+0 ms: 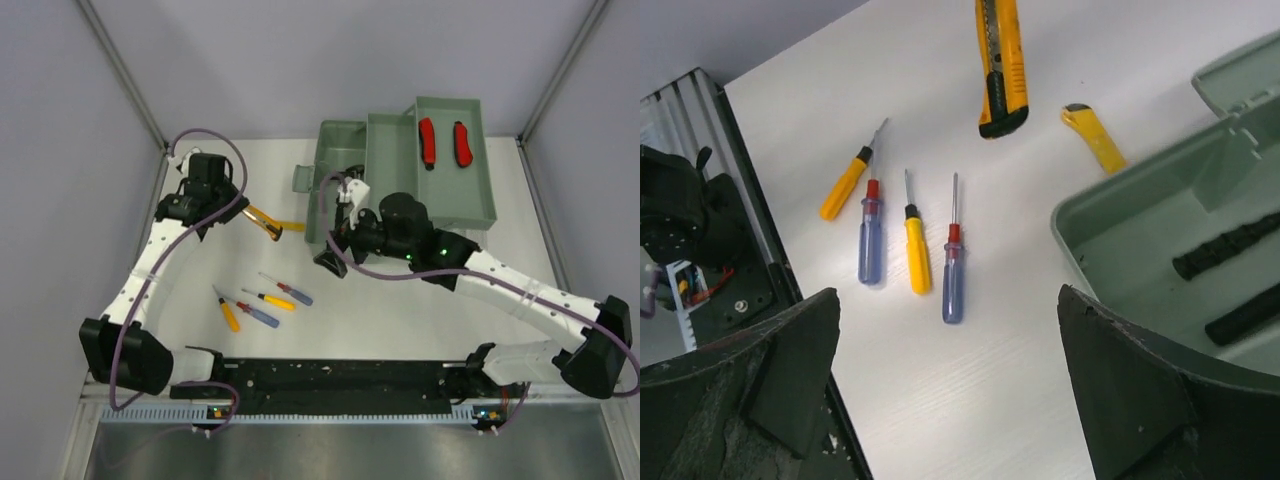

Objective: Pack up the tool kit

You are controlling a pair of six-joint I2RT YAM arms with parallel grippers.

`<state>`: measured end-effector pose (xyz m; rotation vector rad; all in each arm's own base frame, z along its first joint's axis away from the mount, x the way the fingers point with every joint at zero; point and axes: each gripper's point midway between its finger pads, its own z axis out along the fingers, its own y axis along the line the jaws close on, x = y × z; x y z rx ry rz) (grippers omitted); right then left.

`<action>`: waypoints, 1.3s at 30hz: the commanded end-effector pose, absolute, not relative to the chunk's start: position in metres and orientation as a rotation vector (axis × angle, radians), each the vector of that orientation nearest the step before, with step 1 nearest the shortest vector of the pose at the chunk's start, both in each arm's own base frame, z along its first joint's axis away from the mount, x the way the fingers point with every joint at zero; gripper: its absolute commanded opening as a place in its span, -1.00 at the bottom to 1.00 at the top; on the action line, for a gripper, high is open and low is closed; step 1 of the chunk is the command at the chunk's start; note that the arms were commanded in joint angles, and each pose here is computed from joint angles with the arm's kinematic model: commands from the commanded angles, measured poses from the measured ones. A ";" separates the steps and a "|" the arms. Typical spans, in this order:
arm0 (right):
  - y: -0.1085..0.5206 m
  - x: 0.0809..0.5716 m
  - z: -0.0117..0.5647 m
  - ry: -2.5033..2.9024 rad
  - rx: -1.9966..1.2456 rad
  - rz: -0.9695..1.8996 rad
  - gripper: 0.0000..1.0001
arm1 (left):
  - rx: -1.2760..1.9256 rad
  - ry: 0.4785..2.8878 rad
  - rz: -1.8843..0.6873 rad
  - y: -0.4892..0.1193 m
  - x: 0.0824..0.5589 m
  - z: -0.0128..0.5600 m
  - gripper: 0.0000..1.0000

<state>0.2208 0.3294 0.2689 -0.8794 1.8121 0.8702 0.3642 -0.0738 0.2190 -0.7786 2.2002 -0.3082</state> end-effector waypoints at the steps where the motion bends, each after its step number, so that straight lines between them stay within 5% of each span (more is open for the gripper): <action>1: 0.369 0.229 0.310 1.568 -0.939 0.728 0.76 | -0.709 2.189 -0.368 -0.084 0.343 0.242 -1.00; 14: 0.457 0.252 0.290 1.413 -0.949 0.433 0.71 | -0.581 2.213 -0.618 -0.119 0.301 0.277 -1.00; 19: 0.468 0.256 0.280 1.421 -0.941 0.397 0.54 | -0.581 2.198 -0.635 -0.118 0.293 0.284 -1.00; 24: 0.472 0.263 0.274 1.422 -0.915 0.322 0.26 | -0.585 2.193 -0.640 -0.118 0.292 0.285 -1.00; 34: 0.471 0.273 0.267 1.439 -0.889 0.213 -0.65 | -0.581 2.177 -0.647 -0.118 0.291 0.291 -1.00; 37: 0.468 0.273 0.273 1.434 -0.873 0.214 -0.84 | -0.574 2.163 -0.653 -0.118 0.291 0.297 -0.73; 39: 0.464 0.271 0.280 1.425 -0.863 0.222 -0.89 | -0.573 2.146 -0.649 -0.116 0.291 0.302 -0.19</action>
